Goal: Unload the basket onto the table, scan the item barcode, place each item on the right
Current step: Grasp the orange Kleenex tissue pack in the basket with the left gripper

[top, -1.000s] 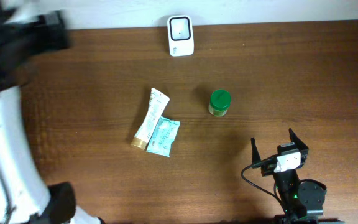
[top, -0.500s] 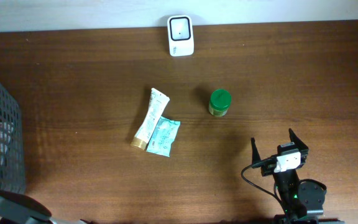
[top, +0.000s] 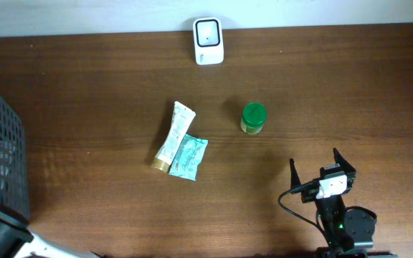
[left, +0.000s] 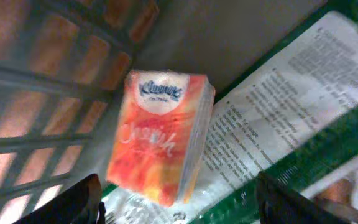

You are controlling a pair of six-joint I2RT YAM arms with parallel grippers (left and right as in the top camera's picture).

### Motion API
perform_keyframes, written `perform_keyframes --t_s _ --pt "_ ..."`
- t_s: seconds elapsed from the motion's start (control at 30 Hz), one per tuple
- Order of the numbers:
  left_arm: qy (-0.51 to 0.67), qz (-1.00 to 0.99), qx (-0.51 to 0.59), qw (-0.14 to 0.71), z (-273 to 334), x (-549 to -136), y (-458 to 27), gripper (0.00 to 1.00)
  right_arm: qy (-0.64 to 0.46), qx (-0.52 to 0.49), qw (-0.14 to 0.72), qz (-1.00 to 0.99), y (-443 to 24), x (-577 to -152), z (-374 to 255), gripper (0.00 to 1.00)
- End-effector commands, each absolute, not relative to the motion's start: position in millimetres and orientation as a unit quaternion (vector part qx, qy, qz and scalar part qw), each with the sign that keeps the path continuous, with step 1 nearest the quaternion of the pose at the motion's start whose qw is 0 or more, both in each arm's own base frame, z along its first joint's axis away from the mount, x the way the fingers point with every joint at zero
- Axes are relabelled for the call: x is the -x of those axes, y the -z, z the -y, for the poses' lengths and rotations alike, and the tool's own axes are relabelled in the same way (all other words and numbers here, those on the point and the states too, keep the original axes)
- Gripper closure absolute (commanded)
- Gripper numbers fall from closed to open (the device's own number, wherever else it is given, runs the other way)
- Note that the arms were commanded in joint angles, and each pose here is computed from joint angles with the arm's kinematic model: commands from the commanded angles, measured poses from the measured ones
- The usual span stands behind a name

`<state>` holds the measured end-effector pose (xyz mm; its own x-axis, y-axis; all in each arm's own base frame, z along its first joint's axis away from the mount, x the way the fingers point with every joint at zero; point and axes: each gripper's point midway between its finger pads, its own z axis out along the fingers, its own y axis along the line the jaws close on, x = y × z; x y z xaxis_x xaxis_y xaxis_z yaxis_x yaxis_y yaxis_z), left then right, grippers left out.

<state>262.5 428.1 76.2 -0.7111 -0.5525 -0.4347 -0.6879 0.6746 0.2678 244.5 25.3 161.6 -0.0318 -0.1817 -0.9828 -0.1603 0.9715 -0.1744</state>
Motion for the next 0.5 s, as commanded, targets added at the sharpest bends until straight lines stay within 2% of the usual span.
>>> perform_keyframes --t_s 0.0,0.07,0.3,0.33,0.37,0.4,0.47 --pt "-0.219 -0.901 0.341 0.155 -436.6 -262.6 -60.4 0.30 0.000 0.122 0.684 -0.719 -159.3 -244.0 -28.4 0.02" --pt "-0.220 -0.901 0.341 0.153 -438.4 -263.0 -55.8 0.36 0.000 0.122 0.684 -0.719 -159.2 -244.0 -28.4 0.02" --pt "-0.211 -0.905 0.341 0.139 -439.2 -263.6 -29.5 0.43 0.000 0.122 0.684 -0.719 -159.2 -244.0 -28.4 0.02" --pt "-0.212 -0.905 0.341 0.142 -440.3 -264.3 -30.2 0.49 0.000 0.122 0.684 -0.719 -159.2 -244.0 -28.4 0.02" --pt "-0.212 -0.905 0.341 0.141 -440.2 -264.2 -30.1 0.67 0.000 0.122 0.684 -0.719 -159.2 -244.0 -28.4 0.02" --pt "-0.211 -0.905 0.341 0.141 -439.6 -264.1 -29.8 0.75 0.000 0.122 0.684 -0.719 -159.2 -244.0 -28.4 0.02" --pt "-0.212 -0.905 0.339 0.143 -438.3 -266.5 -33.1 0.98 0.000 0.122 0.684 -0.719 -159.2 -244.0 -28.4 0.02"
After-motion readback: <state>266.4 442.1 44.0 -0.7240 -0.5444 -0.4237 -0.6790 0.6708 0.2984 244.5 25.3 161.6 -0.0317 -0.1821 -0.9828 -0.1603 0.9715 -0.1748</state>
